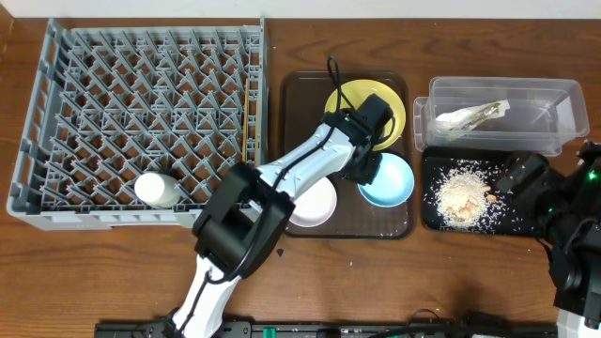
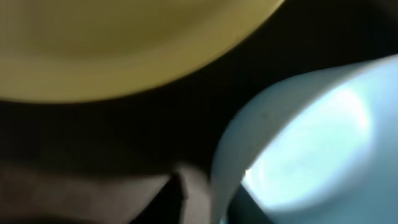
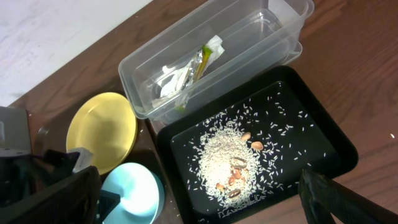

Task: Sort waste into correct bins and load items into the dishwasher
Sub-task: 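Reach the left gripper to the blue bowl and grasp it, then carry the light-blue bowl with the left gripper into the dish rack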

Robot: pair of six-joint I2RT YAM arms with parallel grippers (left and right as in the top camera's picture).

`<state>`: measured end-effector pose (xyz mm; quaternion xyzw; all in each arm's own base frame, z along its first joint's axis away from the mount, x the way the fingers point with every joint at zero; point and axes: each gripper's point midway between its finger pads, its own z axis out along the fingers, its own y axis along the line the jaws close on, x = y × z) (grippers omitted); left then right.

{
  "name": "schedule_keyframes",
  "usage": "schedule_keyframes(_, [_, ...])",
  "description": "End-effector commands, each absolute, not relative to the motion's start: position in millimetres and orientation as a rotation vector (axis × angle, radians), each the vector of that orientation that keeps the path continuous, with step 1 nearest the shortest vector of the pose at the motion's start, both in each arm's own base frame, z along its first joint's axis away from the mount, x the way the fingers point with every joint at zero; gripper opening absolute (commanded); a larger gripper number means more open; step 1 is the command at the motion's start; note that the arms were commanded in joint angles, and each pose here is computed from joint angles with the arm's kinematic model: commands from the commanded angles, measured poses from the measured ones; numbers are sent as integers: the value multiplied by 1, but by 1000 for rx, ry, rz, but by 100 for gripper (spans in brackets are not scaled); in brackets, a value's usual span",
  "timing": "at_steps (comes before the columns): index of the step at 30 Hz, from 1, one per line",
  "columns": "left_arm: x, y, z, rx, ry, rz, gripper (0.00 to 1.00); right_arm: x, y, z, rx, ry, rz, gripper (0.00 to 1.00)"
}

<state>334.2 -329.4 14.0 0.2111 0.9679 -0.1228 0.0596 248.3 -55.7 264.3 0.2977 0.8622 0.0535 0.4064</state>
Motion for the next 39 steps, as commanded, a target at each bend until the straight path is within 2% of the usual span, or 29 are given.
schedule_keyframes(1, [337, -329, 13, 593, 2942, -373, 8, 248, -59, 270, 762, 2155, 122, 99])
schedule_keyframes(8, [348, -327, 78, 561, 2823, -435, 8, 248, -59, 270, 762, 2155, 123, 99])
schedule_keyframes(12, [364, -285, 139, 450, 2718, -309, 7, 248, -59, 270, 762, 2155, 123, 99])
schedule_keyframes(17, [380, -188, 205, 273, 2558, 149, 7, 248, -59, 270, 762, 2155, 122, 99])
schedule_keyframes(22, [378, -69, 261, 78, 2339, 859, 7, 248, -59, 270, 762, 2155, 122, 99])
schedule_keyframes(24, [372, -31, 270, 53, 2279, 1119, 7, 248, -59, 270, 762, 2155, 123, 99])
schedule_keyframes(27, [370, -2, 265, 21, 2275, 1265, 7, 248, -59, 270, 762, 2155, 123, 99])
schedule_keyframes(39, [391, 70, 218, -249, 2290, 1361, 7, 248, -59, 270, 762, 2155, 123, 99])
